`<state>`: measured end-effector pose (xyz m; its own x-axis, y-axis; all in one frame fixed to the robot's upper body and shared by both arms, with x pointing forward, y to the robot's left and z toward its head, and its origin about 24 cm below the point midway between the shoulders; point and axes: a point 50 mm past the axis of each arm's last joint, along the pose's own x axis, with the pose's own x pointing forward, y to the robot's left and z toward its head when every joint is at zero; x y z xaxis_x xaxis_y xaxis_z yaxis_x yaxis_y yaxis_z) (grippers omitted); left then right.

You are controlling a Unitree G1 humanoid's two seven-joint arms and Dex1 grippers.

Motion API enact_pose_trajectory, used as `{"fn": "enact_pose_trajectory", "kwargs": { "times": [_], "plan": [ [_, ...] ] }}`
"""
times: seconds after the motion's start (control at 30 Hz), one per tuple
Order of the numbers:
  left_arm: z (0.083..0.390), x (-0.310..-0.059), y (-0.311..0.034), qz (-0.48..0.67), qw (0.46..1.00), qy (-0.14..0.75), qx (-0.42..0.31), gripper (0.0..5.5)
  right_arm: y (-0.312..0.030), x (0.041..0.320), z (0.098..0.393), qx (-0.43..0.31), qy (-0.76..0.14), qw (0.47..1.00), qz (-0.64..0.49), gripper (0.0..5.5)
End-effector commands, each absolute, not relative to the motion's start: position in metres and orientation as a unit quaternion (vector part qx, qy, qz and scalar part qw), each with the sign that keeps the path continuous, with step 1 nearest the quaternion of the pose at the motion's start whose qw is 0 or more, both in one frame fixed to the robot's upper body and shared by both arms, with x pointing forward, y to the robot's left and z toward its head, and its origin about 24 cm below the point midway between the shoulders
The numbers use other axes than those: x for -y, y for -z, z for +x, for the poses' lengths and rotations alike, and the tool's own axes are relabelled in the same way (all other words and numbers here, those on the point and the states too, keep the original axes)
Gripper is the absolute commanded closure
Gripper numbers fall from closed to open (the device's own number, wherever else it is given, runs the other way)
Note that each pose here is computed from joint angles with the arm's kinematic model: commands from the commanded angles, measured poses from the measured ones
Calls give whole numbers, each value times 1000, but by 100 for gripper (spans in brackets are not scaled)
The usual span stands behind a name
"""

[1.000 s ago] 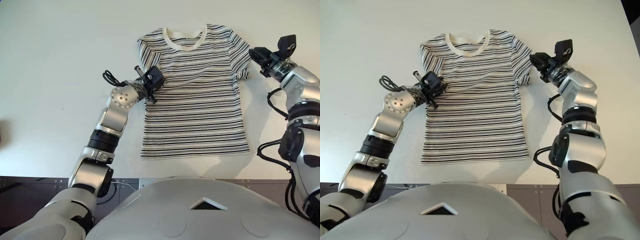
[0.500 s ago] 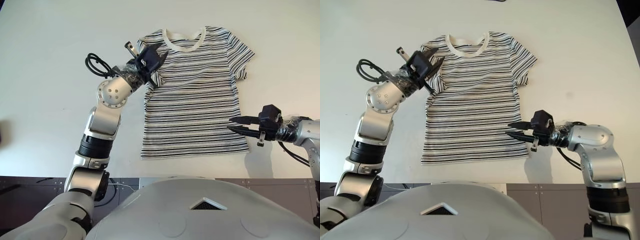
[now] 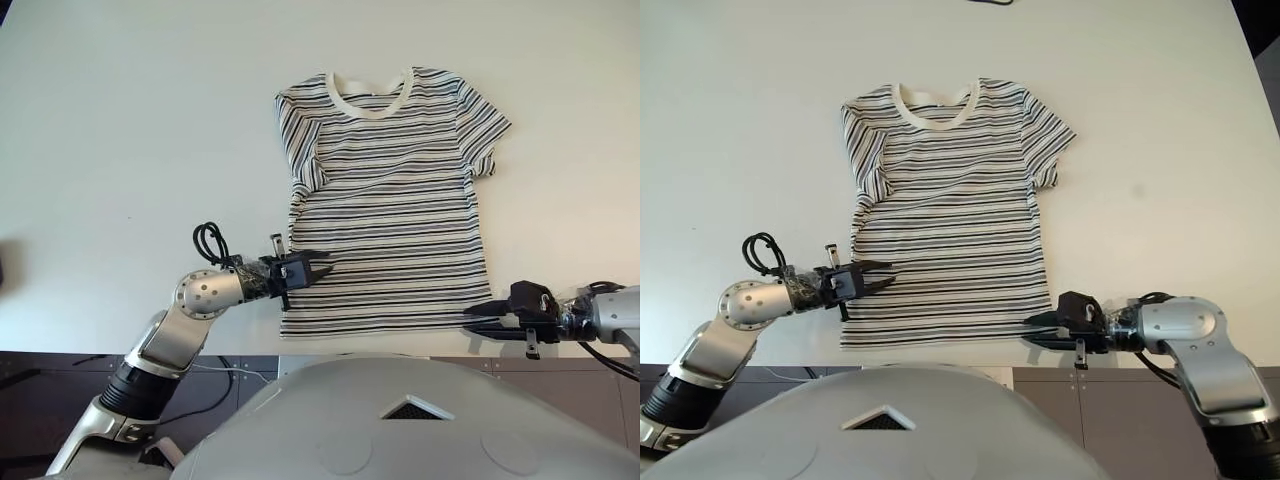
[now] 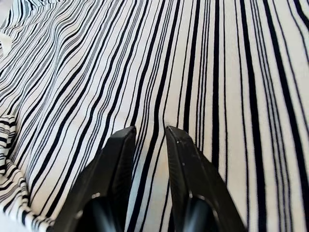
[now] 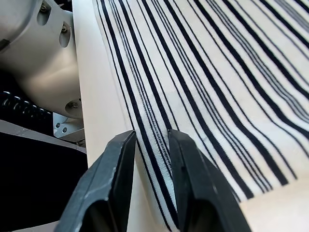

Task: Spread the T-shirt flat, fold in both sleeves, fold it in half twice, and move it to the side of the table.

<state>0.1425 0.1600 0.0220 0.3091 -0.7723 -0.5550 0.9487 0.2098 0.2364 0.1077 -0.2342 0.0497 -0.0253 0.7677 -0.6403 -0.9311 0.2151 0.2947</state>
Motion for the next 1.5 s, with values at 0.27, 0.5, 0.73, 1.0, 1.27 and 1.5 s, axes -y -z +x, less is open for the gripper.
{"fn": "enact_pose_trajectory", "kwargs": {
  "times": [0.27, 0.5, 0.73, 1.0, 1.27, 1.5],
  "plan": [
    [182, -153, -76, 180, 825, 533, -43, 434, -118, 242, 226, -149, -464, 872, -46, 428],
    [230, -152, -86, 173, 884, 435, -1, 434, -79, 265, 315, -158, -239, 958, -23, 359],
    [238, -155, -74, 205, 882, 424, -10, 434, -51, 286, 326, -199, -188, 962, 6, 344],
    [239, -147, -71, 206, 877, 434, -5, 434, -29, 273, 325, -232, -209, 949, 35, 344],
    [238, -145, -68, 213, 873, 440, -8, 434, -25, 274, 325, -235, -190, 952, 52, 344],
    [238, -146, -65, 215, 873, 437, -12, 434, -21, 270, 323, -238, -211, 946, 60, 454]
  ]
}}
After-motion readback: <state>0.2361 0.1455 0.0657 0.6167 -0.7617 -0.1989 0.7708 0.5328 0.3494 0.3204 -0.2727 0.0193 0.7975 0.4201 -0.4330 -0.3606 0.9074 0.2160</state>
